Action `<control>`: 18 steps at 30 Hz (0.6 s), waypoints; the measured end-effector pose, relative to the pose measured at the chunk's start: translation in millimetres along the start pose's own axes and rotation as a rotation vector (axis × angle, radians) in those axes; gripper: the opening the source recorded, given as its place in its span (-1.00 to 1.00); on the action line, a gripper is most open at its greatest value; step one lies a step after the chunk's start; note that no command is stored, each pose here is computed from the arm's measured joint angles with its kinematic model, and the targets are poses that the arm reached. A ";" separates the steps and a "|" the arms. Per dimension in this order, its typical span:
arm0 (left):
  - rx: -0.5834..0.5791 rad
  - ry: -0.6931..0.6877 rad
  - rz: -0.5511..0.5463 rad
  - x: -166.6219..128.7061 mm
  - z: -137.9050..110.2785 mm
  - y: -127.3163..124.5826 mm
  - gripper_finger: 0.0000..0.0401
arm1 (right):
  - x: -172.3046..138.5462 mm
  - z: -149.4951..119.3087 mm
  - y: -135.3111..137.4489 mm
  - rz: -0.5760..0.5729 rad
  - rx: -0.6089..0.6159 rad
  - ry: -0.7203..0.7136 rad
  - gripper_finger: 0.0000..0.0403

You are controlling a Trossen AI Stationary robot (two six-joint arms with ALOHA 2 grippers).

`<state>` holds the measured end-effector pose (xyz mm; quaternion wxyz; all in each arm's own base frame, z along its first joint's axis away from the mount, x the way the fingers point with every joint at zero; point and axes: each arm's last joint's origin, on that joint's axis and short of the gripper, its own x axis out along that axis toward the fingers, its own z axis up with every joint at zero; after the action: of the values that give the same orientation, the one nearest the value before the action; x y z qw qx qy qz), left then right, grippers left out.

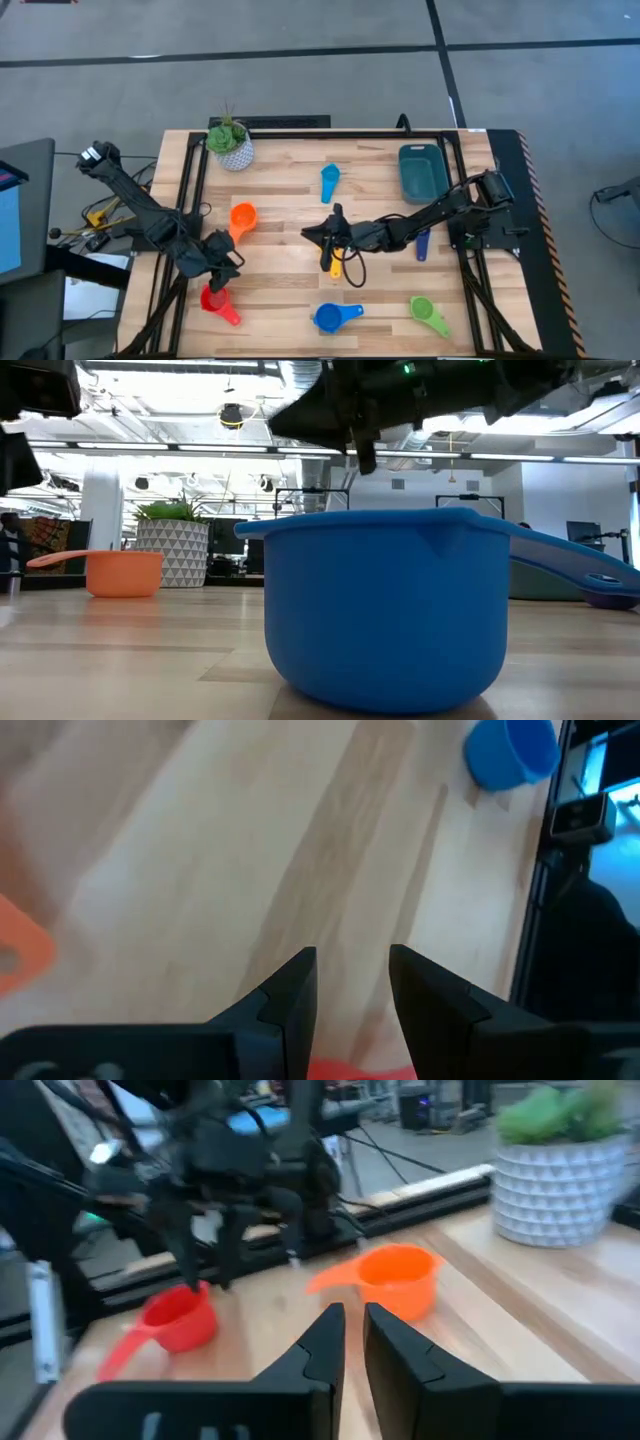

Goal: Nest measuring cups in basket
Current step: Stack the red measuring cup into the orange measuring cup

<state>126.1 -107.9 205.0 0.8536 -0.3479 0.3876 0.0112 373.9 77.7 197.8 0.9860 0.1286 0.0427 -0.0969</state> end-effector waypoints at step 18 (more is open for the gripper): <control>0.105 0.132 0.159 -18.4 16.5 -44.3 -0.77 | 13.7 18.0 1.8 -0.022 0.053 0.040 -0.03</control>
<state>136.8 -127.0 250.8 0.8396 -0.2707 0.4695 0.0354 388.7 72.3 214.1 0.9801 0.1562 0.0614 -0.1060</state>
